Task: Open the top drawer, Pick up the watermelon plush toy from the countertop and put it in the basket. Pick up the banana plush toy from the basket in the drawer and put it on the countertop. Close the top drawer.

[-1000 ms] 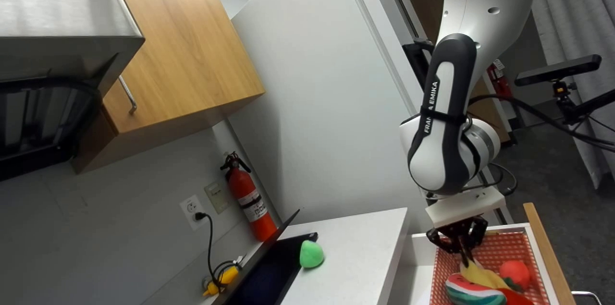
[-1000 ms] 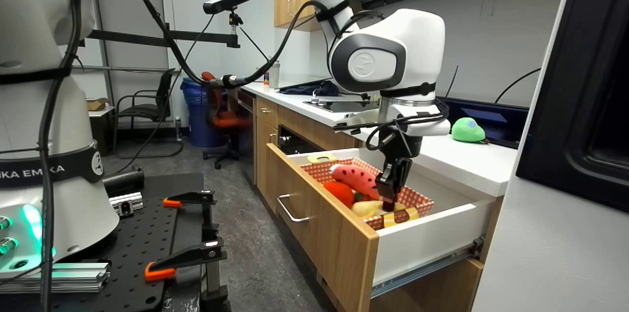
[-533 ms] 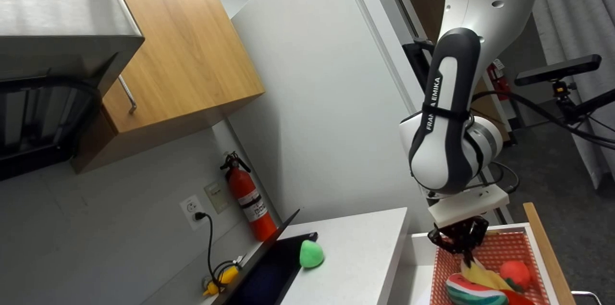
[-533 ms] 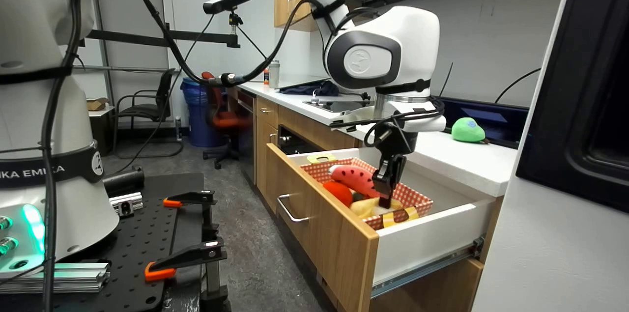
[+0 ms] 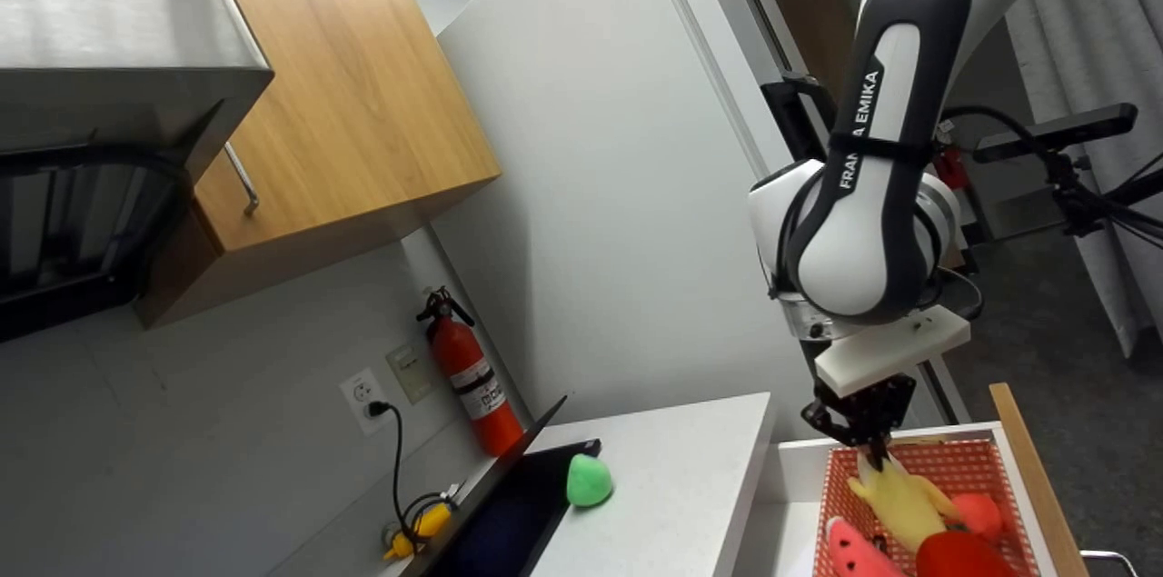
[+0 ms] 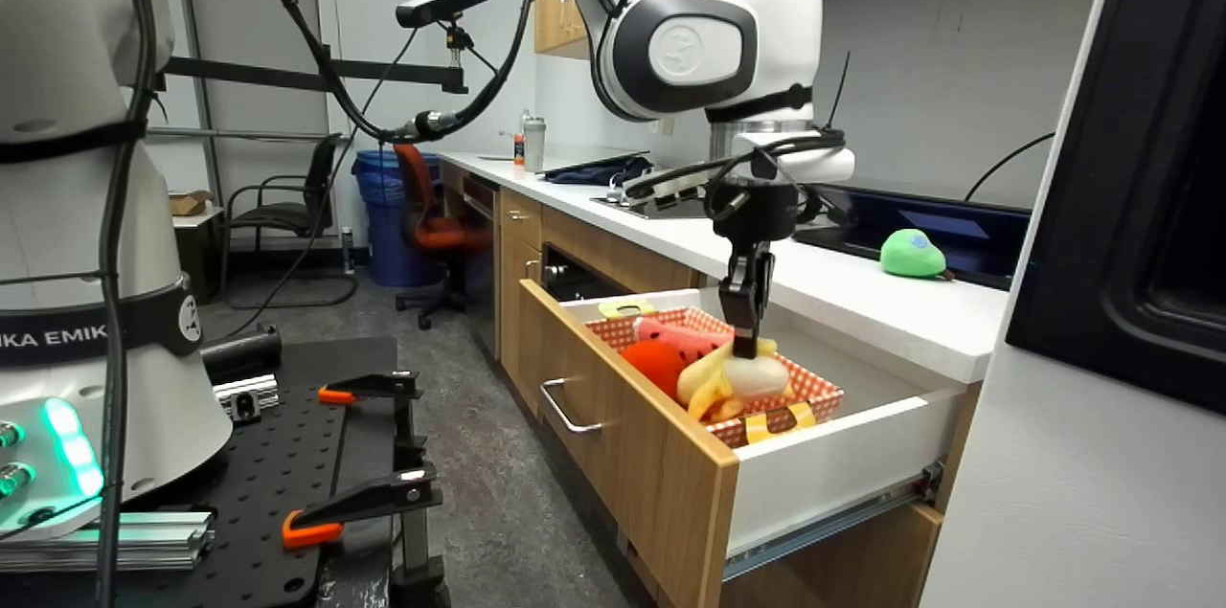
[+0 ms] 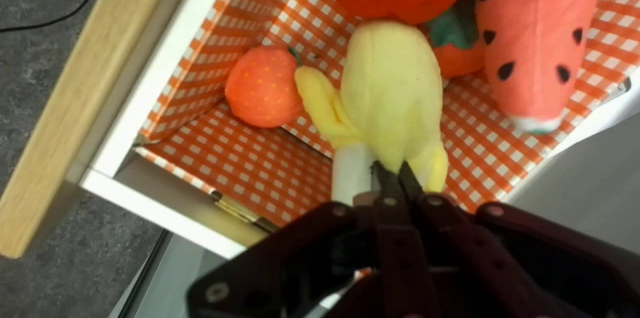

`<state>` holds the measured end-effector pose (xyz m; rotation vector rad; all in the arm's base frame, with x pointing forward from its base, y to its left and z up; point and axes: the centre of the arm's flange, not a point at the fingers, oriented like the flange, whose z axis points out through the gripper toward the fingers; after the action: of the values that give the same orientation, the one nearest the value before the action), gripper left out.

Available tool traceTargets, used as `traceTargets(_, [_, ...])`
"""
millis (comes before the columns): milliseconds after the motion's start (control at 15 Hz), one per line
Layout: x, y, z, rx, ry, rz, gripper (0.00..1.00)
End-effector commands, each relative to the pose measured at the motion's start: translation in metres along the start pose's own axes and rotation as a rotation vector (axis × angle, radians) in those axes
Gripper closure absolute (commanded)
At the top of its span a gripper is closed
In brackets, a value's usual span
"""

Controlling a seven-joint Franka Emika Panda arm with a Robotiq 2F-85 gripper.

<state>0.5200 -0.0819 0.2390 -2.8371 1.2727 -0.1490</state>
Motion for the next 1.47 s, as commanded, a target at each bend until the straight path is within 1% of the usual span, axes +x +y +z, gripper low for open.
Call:
traceTargets(0, [-0.013, 0.002, -0.049, -0.011, 0.067, -0.034, 0.99])
traceTargets(267, [-0.006, -0.021, -0.085, -0.018, 0.164, -0.105, 0.99])
traceTargets(467, [-0.003, -0.043, -0.104, -0.019, 0.202, -0.158, 0.99])
traceTargets(733, [-0.001, -0.082, -0.126, -0.046, 0.239, -0.241, 0.99])
traceTargets(1000, [-0.001, -0.123, -0.155, -0.074, 0.31, -0.324, 0.99])
traceTargets(1200, [-0.004, -0.154, -0.172, -0.082, 0.358, -0.379, 0.99])
traceTargets(1400, [-0.005, -0.182, -0.179, -0.077, 0.385, -0.419, 0.99])
